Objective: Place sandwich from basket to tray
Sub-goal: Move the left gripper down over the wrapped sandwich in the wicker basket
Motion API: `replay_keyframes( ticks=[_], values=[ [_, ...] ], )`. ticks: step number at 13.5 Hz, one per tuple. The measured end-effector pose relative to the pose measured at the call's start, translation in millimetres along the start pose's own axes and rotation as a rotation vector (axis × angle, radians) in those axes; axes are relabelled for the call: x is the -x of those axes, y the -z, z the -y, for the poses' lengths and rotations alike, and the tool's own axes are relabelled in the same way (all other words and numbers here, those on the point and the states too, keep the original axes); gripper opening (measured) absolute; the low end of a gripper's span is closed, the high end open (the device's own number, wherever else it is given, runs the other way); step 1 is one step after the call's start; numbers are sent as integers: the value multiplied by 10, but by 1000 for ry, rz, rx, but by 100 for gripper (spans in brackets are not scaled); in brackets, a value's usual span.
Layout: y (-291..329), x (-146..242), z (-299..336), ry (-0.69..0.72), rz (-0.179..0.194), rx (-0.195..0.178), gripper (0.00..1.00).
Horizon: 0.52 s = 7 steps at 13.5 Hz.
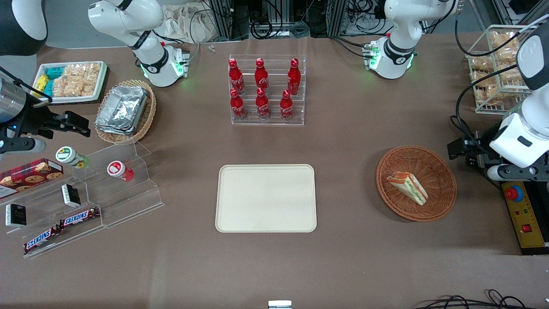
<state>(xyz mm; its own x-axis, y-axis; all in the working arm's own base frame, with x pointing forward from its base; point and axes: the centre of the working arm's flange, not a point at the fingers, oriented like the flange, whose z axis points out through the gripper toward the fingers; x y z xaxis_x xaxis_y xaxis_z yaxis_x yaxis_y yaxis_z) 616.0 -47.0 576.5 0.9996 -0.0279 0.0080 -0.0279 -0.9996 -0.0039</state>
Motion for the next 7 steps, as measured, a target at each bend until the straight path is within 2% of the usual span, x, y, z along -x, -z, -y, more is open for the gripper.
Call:
replay_keyframes(
  ticks=[4, 7],
  values=[
    [-12, 3, 0, 2, 4, 0, 100],
    [-64, 16, 2, 5, 22, -1, 100]
  ],
)
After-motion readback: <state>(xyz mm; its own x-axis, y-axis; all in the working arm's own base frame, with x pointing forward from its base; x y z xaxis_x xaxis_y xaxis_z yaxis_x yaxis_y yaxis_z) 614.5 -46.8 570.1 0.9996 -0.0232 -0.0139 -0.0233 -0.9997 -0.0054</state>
